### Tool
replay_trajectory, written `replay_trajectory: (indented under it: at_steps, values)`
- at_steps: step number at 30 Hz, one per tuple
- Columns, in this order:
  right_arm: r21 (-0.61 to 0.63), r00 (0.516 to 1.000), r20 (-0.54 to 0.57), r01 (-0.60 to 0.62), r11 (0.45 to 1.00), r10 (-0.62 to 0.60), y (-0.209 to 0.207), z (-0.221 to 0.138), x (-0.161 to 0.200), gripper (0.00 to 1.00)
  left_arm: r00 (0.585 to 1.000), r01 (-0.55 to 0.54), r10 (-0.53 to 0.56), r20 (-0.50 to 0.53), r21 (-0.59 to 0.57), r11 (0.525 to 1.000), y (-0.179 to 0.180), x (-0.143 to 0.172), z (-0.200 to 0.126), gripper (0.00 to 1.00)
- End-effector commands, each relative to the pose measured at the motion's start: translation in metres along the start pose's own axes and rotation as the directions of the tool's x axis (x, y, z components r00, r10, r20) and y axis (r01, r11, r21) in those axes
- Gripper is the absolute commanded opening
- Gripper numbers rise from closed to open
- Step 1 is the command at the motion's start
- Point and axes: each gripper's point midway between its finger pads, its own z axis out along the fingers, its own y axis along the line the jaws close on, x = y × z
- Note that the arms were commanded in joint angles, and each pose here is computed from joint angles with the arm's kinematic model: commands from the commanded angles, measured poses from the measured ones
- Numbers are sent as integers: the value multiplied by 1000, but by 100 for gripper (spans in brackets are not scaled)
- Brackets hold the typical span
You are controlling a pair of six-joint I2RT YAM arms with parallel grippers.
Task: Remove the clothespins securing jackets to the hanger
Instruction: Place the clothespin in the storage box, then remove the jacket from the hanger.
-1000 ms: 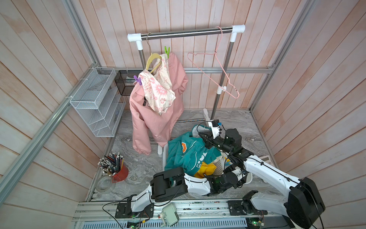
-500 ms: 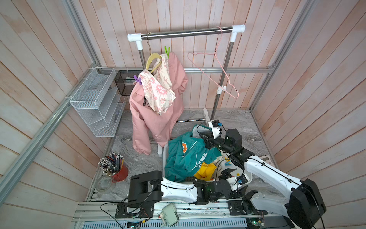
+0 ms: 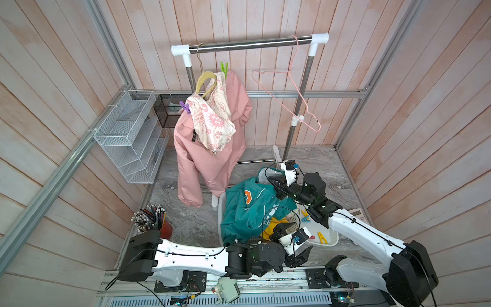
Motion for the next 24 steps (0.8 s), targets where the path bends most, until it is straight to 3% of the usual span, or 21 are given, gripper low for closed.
replay_trajectory:
  at_steps: [1, 8, 15, 24]
  values:
    - [33, 998, 53, 21, 999, -23, -1, -5, -23, 0, 999, -9, 3, -47, -135, 991, 36, 3, -20, 88]
    - [89, 998, 63, 11, 996, -16, -11, -5, -27, 0, 993, 46, -78, -94, -307, 951, 98, 11, -64, 88]
    - [105, 998, 65, 3, 994, -10, -14, -4, -32, 0, 968, 177, -215, -128, -254, 951, 120, 35, -83, 83]
    - [98, 999, 54, -3, 995, -2, -14, 1, -35, 0, 943, 184, -231, -238, -205, 961, 121, 63, -80, 75]
